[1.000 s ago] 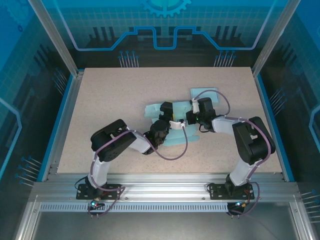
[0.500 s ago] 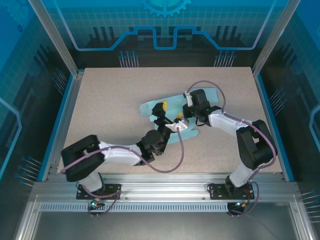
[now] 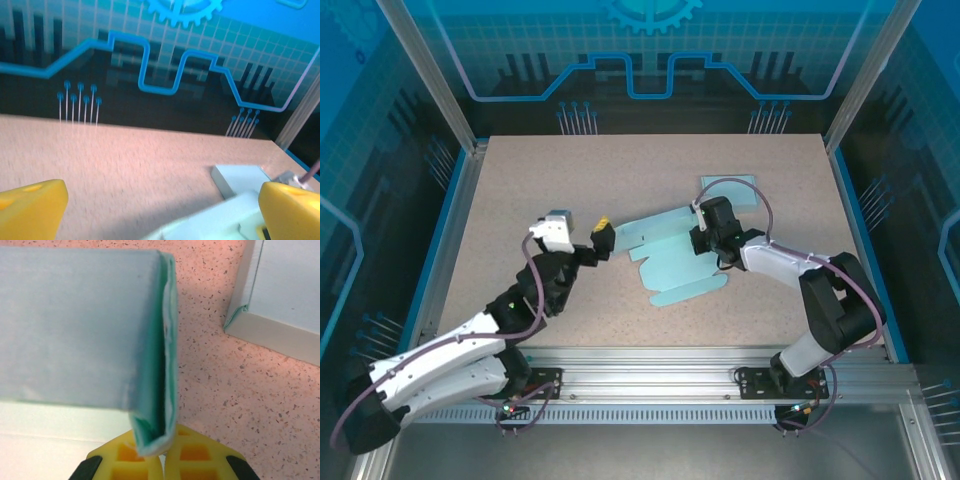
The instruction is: Fold the paper box
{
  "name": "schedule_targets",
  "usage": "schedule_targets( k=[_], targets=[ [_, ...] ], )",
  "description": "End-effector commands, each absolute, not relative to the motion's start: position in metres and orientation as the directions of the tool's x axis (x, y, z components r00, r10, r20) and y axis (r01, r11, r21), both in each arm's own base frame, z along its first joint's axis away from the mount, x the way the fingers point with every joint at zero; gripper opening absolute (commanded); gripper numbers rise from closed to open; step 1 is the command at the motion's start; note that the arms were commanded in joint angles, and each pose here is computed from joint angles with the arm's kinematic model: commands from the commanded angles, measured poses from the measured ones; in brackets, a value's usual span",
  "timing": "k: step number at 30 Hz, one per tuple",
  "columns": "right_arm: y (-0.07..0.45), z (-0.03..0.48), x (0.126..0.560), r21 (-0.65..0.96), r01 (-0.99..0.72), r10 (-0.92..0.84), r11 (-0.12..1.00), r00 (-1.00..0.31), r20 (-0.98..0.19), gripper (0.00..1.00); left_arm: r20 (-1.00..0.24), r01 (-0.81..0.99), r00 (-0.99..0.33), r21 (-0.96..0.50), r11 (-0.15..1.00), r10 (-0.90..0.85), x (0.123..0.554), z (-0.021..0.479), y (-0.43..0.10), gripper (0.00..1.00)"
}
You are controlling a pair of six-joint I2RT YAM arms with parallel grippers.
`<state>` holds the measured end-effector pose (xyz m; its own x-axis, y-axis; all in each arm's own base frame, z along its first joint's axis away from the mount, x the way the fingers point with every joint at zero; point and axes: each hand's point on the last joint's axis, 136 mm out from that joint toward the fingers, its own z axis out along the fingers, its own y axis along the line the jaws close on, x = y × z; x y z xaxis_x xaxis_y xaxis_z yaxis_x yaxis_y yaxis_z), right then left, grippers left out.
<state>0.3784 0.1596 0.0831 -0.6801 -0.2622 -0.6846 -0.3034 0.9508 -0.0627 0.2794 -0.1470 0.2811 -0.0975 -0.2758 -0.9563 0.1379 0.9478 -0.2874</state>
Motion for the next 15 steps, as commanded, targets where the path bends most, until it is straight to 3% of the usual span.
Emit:
schedule_targets(
  k=[1,7,15],
  targets=[
    [0.16,0.092,0.382,-0.044,-0.28,-0.226,0.959,-0.659,-0.718,0.0,-0.896,0.082,-0.264,-0.389,0.918,-0.356,0.277,0.231,-0.141,0.99],
    [0.161,0.094,0.379,-0.02,-0.275,-0.201,0.961,-0.651,-0.732,0.0,-0.798,0.007,-0.446,-0.457,0.89,-0.406,0.295,0.191,-0.13,0.99],
    [0.167,0.093,0.377,0.007,-0.302,-0.2,0.953,-0.649,-0.734,0.0,-0.704,-0.05,-0.497,-0.56,0.827,-0.507,0.326,0.168,-0.13,0.99]
  ],
)
